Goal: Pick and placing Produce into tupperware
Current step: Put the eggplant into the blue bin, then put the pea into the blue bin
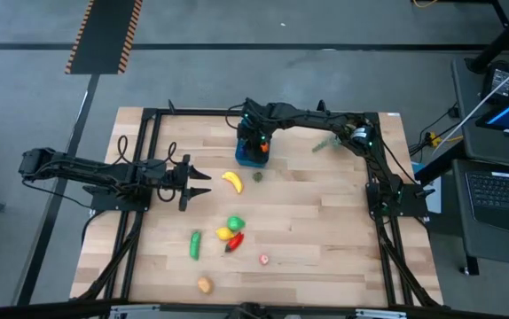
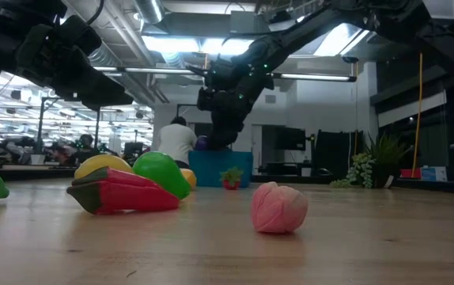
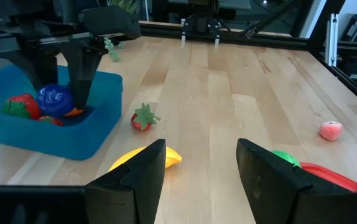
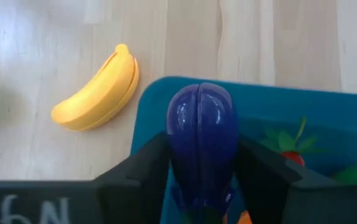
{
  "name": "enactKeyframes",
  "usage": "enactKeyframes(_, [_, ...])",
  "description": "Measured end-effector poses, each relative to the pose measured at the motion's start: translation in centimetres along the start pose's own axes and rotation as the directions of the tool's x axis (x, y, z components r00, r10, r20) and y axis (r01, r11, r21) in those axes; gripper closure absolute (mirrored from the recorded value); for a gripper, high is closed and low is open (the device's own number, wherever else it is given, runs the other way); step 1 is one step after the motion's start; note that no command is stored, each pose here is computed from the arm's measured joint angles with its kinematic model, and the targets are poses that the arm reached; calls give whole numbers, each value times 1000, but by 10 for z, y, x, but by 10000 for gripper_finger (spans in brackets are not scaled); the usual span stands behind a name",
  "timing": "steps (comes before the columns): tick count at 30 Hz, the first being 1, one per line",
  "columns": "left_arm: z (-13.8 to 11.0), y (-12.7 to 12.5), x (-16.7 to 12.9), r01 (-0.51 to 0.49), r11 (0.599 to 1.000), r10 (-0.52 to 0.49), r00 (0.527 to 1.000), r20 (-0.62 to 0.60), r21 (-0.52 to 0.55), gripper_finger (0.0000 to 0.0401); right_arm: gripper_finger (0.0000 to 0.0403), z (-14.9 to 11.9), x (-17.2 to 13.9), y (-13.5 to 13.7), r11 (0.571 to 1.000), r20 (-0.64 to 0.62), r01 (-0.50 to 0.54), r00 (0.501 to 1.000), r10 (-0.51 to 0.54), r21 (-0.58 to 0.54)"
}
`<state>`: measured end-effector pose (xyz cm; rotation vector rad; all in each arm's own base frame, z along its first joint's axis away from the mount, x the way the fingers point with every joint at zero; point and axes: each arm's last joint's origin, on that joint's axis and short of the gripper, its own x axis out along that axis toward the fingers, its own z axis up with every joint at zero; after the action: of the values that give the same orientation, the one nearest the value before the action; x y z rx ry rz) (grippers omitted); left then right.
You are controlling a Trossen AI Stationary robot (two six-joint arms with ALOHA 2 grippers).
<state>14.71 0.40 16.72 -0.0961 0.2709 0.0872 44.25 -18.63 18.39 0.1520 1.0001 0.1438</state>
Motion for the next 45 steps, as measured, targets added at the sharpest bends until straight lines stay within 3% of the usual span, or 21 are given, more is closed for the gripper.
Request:
enactKeyframes(12, [0, 0, 0, 0, 1000, 0, 1000, 0, 0, 211, 226, 4, -4, 0, 1000, 9, 3, 1000, -3, -1])
enactKeyframes(19, [0, 0, 0, 0, 1000, 0, 1000, 0, 0, 211, 225, 33, -40, 7, 999, 47, 13, 999, -15, 40])
enactKeyframes(25, [0, 0, 0, 0, 1000, 0, 1000, 0, 0, 211, 227, 39, -68, 14, 999, 18, 9, 1000, -9, 44])
enactKeyframes(32, [0, 0, 0, 0, 1000, 0, 1000, 0, 0, 211, 226, 21, -91, 27, 999, 44, 22, 999, -24, 44])
enactKeyframes(45, [1, 0, 0, -11, 1000, 11, 1000, 12, -1, 211, 226, -56, -147, 90, 996, 361, 90, 928, -86, 5])
